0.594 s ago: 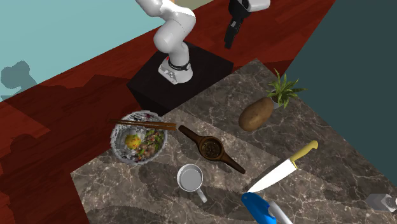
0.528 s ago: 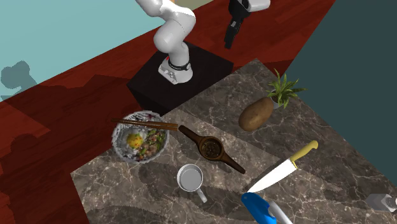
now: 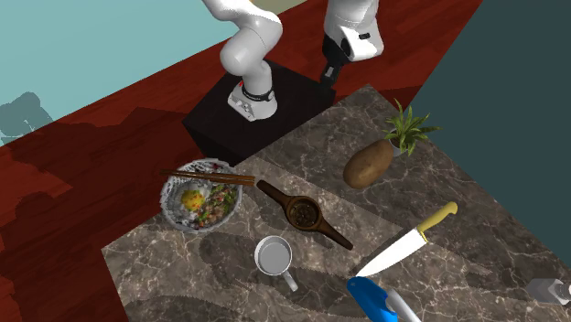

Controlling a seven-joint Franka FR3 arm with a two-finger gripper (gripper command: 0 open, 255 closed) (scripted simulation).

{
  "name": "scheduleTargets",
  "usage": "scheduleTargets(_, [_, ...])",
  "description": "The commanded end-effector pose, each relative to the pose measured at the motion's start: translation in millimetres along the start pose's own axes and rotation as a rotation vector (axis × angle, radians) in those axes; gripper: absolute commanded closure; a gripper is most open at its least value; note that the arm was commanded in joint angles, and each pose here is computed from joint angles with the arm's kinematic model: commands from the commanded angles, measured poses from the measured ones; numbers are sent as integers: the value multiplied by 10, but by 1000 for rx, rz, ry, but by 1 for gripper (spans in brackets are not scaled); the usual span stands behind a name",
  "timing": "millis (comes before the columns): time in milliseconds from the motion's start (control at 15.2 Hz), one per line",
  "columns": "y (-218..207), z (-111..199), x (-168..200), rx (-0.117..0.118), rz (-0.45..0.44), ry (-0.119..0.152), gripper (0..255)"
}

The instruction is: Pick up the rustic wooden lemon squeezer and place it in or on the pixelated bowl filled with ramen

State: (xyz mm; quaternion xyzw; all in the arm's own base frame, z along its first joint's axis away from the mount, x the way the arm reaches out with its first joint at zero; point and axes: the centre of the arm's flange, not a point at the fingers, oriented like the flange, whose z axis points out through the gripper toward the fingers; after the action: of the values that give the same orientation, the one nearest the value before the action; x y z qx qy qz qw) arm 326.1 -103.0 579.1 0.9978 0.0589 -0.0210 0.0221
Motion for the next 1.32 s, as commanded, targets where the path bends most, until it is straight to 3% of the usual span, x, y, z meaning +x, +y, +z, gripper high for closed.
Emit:
scheduleTargets(0, [263, 63, 60, 6, 4, -3, 0])
scheduleTargets(1254, [2723, 718, 601, 64, 43, -26, 0])
